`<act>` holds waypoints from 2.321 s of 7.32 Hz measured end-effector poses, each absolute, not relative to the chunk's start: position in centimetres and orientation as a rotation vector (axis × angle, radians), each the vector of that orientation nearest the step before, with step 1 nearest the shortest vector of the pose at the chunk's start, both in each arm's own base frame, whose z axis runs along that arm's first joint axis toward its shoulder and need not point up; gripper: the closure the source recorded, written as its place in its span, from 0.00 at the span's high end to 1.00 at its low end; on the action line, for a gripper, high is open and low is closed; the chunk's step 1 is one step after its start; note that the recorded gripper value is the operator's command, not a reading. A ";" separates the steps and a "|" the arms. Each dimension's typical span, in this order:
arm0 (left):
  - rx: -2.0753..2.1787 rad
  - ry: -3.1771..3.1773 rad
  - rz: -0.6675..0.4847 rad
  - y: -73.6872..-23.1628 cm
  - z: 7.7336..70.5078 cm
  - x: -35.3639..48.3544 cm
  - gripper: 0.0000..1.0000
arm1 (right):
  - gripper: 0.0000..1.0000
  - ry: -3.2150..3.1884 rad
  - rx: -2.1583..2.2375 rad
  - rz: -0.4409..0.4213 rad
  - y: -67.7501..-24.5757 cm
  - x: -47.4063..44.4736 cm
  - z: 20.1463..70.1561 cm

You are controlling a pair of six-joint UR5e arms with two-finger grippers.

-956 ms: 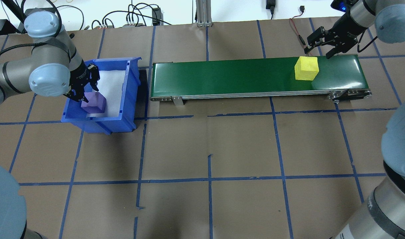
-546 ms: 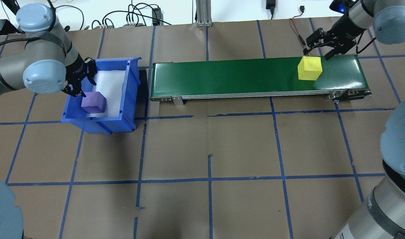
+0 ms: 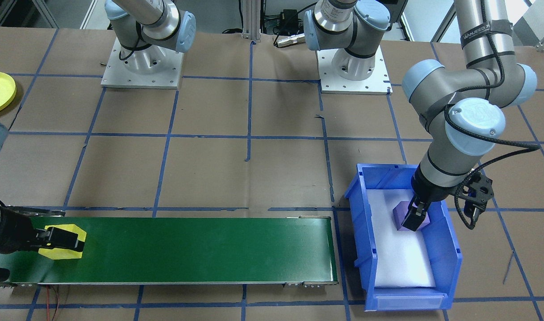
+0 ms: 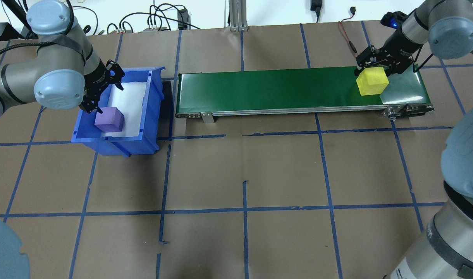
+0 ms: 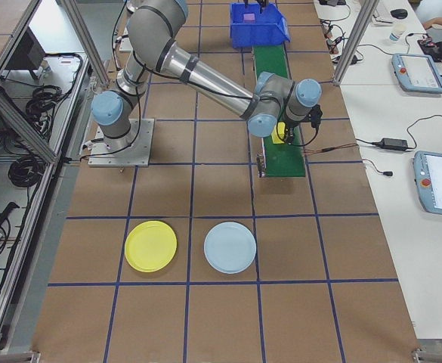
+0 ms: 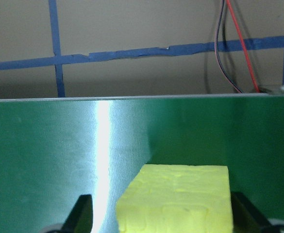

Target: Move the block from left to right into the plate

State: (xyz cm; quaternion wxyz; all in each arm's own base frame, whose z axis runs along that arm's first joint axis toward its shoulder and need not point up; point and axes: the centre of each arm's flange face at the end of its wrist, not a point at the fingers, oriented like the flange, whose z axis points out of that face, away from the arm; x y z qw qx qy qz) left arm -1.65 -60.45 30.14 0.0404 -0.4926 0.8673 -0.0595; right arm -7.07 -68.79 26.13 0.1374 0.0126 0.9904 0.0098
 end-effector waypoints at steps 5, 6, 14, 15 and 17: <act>-1.749 2.477 -0.082 -60.4 26.1 0.3 1.00 | 0.32 2.973 0.030 0.099 -68.1 -8.2 25.8; -1.755 2.466 -0.063 -60.4 25.5 0.6 1.00 | 0.32 2.987 0.030 0.101 -68.1 -8.4 26.0; -1.786 2.444 -0.020 -60.5 23.7 1.7 0.44 | 0.27 3.088 0.137 0.225 -51.7 -34.3 29.1; -1.783 2.451 -0.025 -60.6 23.9 1.7 0.44 | 0.27 3.064 0.232 0.244 -45.4 -38.2 27.5; -1.782 2.469 -0.069 -60.9 25.5 1.7 0.44 | 0.28 3.002 0.431 0.235 -32.8 -44.0 24.9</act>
